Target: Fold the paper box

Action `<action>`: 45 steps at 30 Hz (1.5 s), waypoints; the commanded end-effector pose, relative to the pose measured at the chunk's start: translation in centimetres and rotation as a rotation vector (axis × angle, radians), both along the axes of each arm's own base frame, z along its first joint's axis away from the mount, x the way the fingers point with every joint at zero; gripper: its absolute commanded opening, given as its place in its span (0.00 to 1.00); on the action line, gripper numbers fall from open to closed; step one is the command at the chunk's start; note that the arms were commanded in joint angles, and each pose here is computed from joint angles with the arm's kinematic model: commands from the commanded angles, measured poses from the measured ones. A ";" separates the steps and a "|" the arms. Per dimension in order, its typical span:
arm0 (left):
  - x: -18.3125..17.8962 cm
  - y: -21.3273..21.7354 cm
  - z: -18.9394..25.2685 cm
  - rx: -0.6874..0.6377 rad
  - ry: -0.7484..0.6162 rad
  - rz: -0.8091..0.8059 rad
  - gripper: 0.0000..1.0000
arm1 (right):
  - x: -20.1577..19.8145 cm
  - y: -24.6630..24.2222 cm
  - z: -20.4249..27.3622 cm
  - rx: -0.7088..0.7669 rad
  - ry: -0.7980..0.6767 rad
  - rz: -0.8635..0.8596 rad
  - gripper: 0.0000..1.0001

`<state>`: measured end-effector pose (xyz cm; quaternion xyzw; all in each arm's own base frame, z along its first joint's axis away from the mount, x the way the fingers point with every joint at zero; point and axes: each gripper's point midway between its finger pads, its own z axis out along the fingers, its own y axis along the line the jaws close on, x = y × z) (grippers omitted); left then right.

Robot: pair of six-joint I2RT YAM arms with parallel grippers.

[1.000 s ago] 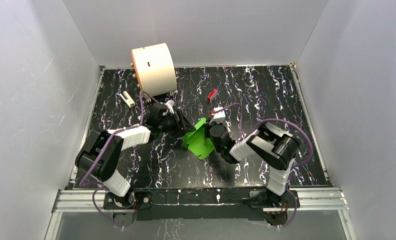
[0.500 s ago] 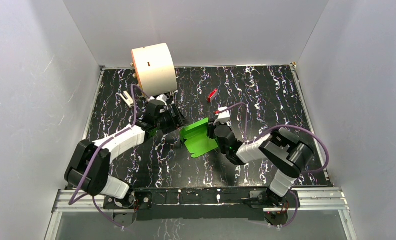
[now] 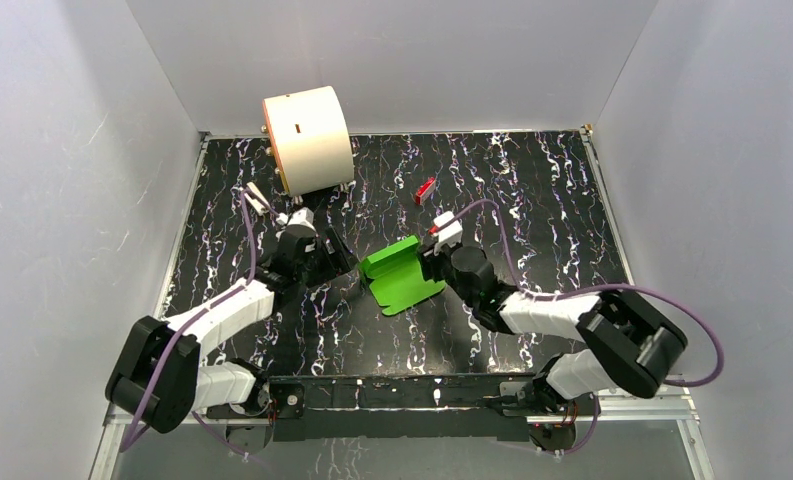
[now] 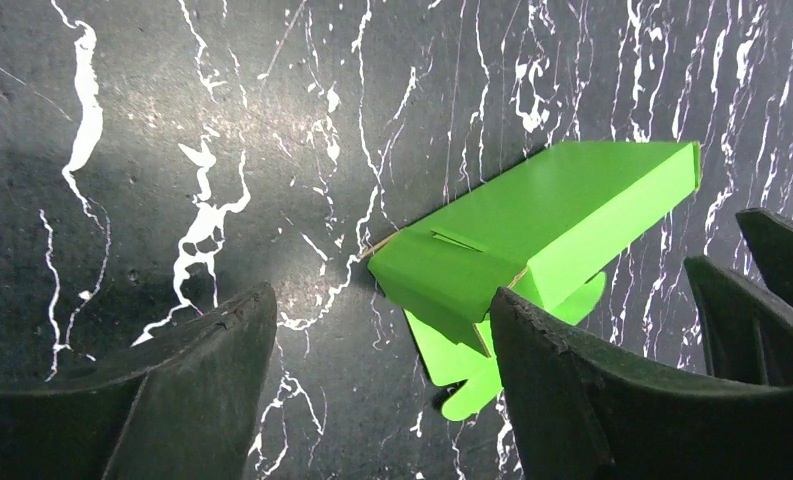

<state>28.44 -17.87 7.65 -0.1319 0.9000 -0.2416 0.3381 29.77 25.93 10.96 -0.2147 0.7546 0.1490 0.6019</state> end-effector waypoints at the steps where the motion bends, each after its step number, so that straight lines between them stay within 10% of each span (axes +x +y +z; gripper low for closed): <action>1: 0.2 1.0 -0.1 0.025 -0.088 0.011 0.75 | -0.8 1.9 2.4 -0.146 -0.063 0.260 0.62; 22: 0.2 1.7 2.3 -0.013 -0.230 0.029 0.76 | 1.2 4.6 3.5 -0.441 0.072 0.732 0.78; 45: -0.5 1.7 1.3 -0.019 -0.275 -0.008 0.76 | 6.3 4.3 -0.4 0.076 0.032 0.529 0.58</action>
